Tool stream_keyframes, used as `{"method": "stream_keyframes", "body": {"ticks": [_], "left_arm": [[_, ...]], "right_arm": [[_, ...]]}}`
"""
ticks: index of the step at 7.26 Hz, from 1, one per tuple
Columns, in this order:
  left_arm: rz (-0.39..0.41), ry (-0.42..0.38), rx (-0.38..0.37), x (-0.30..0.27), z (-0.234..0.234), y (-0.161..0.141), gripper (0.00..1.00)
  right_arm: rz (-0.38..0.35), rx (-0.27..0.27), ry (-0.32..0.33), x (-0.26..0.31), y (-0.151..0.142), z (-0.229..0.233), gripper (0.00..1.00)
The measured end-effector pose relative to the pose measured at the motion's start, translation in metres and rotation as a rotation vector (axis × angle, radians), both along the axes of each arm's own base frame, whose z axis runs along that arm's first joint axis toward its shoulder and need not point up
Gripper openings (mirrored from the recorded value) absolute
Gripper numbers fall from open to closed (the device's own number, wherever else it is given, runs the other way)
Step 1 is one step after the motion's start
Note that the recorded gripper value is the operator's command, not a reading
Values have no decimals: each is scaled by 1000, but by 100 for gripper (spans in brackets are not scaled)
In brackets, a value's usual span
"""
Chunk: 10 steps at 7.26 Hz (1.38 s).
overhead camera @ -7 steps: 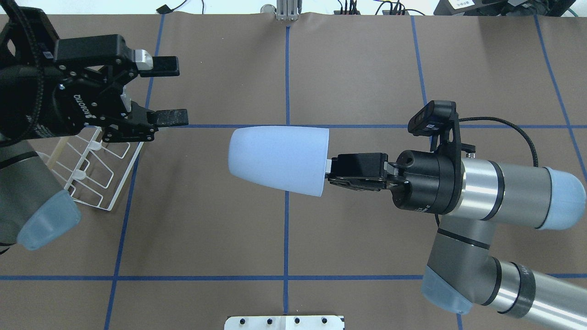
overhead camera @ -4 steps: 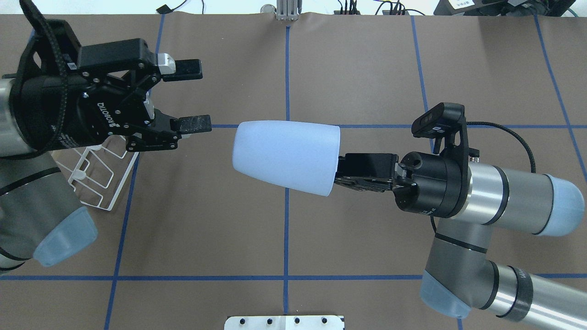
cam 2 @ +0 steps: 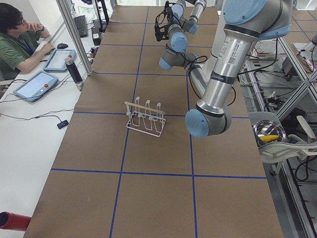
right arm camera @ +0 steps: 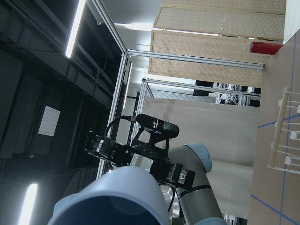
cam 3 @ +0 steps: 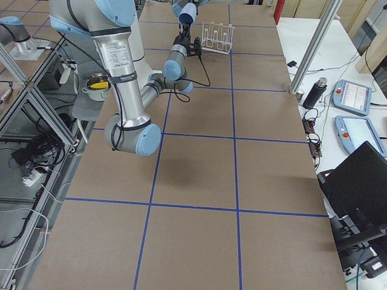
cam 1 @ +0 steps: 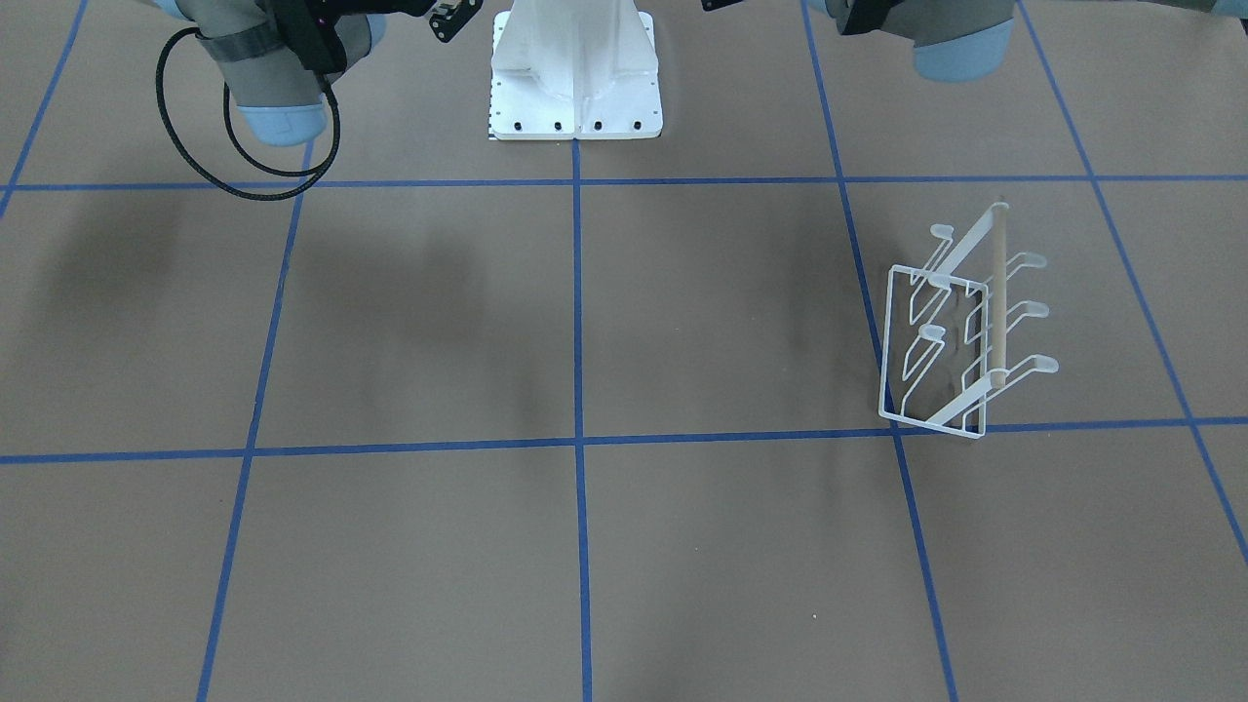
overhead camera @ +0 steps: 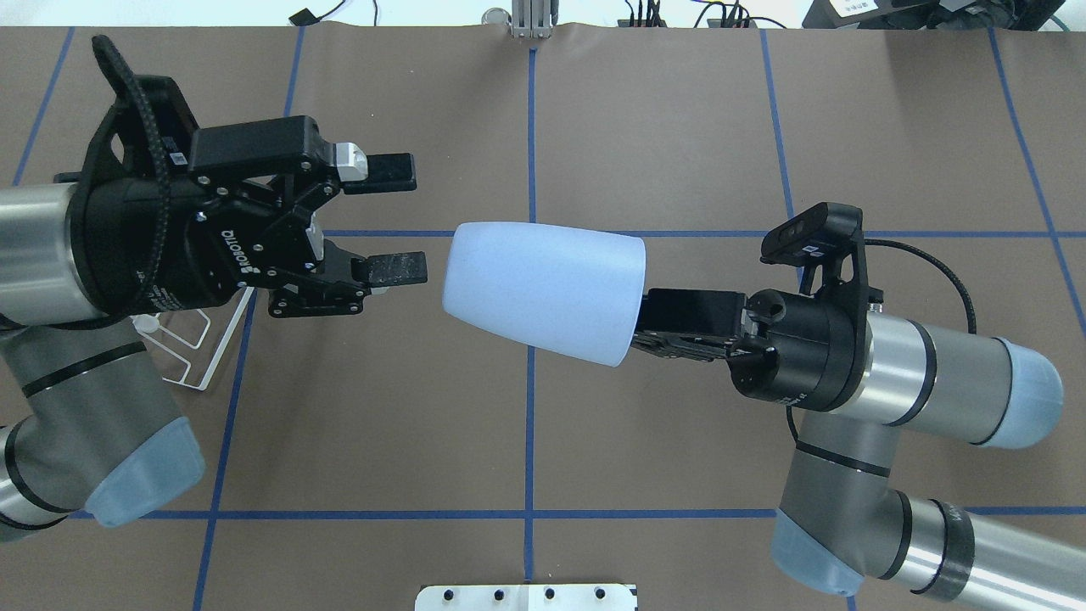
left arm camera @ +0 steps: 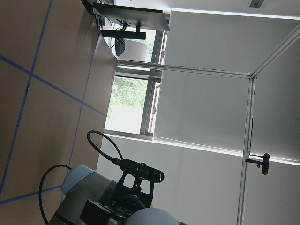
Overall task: Hang cup on cup holder
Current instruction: 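Move the left gripper toward the cup's closed end while the right gripper holds it, then close the left gripper on the cup's closed end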
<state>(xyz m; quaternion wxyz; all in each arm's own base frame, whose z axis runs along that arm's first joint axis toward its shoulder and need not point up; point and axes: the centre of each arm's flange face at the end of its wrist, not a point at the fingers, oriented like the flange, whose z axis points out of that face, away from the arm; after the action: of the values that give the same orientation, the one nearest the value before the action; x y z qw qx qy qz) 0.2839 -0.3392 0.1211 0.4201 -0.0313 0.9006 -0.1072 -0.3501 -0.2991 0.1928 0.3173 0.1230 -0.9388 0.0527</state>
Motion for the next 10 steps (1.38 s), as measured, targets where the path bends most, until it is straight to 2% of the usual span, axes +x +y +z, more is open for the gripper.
{"method": "stream_keyframes", "body": {"ticks": [6, 10], "left_arm": [[80, 9, 25, 32, -9, 28, 98], [92, 17, 41, 37, -14, 35, 95]], "right_arm": [[-13, -4, 9, -5, 5, 5, 0], [-18, -7, 19, -8, 6, 10, 0]]}}
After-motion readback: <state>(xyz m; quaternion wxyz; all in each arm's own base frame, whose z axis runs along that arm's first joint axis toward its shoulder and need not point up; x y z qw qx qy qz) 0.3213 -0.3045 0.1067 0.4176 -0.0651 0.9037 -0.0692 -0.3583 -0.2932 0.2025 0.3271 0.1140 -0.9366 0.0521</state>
